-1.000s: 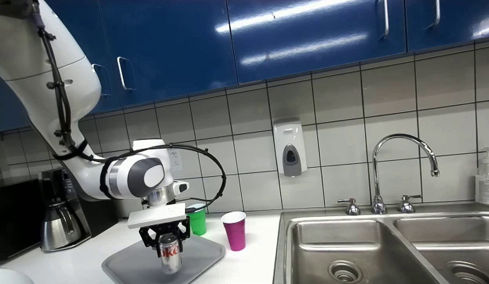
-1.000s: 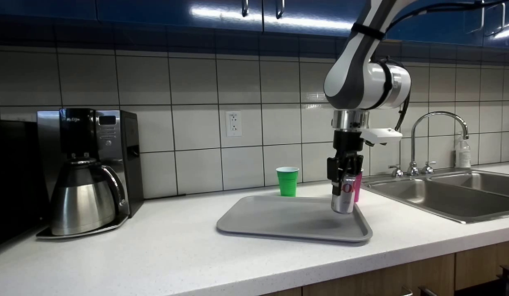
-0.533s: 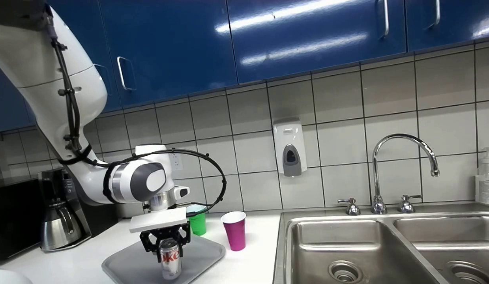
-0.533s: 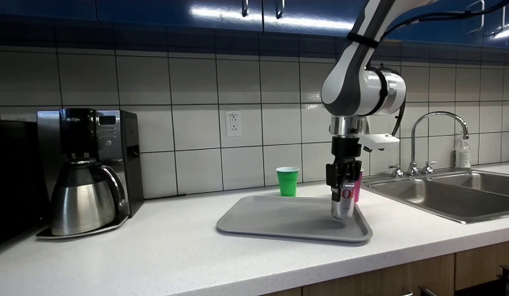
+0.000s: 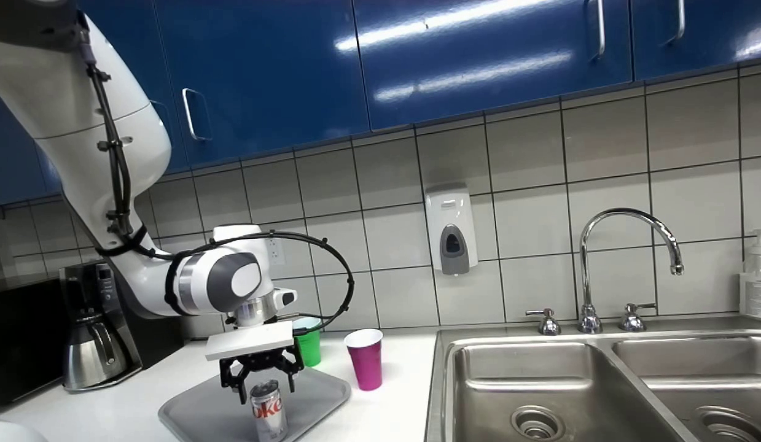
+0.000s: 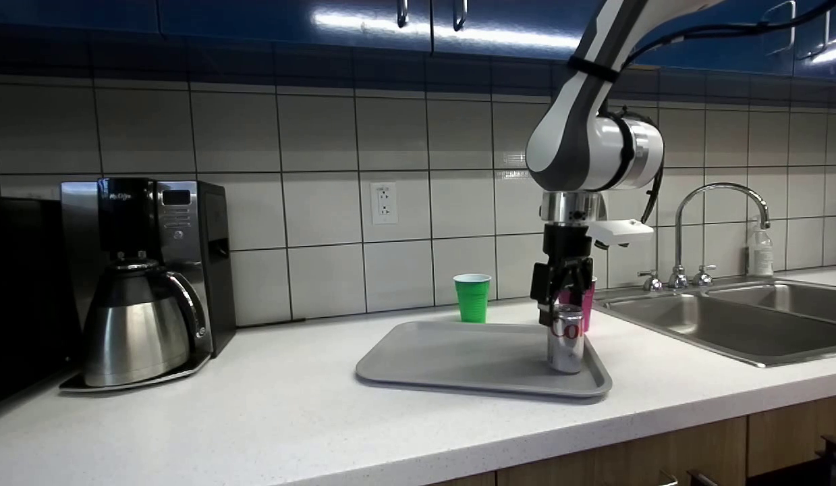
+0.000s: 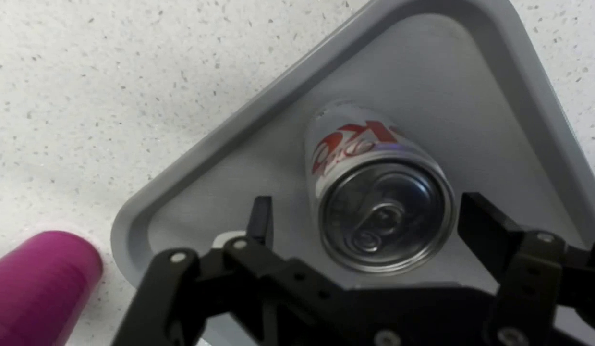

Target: Pick up a soda can and place it on the gray tray

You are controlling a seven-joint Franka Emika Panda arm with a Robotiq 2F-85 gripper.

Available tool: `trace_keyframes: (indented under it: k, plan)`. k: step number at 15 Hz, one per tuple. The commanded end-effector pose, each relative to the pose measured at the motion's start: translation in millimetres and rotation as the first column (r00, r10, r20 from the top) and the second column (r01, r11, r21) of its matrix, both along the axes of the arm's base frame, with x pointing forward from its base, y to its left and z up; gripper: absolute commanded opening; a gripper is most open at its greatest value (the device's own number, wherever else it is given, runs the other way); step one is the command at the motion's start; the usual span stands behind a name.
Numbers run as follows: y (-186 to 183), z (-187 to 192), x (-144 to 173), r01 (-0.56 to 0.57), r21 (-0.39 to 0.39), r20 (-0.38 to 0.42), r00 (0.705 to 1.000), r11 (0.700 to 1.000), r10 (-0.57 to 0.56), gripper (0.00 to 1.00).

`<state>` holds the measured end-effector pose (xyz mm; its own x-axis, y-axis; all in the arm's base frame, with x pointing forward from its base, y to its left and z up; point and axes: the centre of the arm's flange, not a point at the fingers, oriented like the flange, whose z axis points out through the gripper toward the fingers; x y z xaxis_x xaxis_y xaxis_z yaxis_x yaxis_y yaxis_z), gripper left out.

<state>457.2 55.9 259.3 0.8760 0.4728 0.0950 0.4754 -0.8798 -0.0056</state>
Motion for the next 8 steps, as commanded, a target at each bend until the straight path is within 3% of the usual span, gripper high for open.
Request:
trace_keyframes:
  k: [1, 8]
  plan:
    - [-3, 7, 8, -0.012, -0.005, 0.002, 1.0, 1.0, 0.012, 1.0]
    - [-6, 29, 8, -0.01, 0.027, 0.037, 0.999, 1.0, 0.009, 1.0]
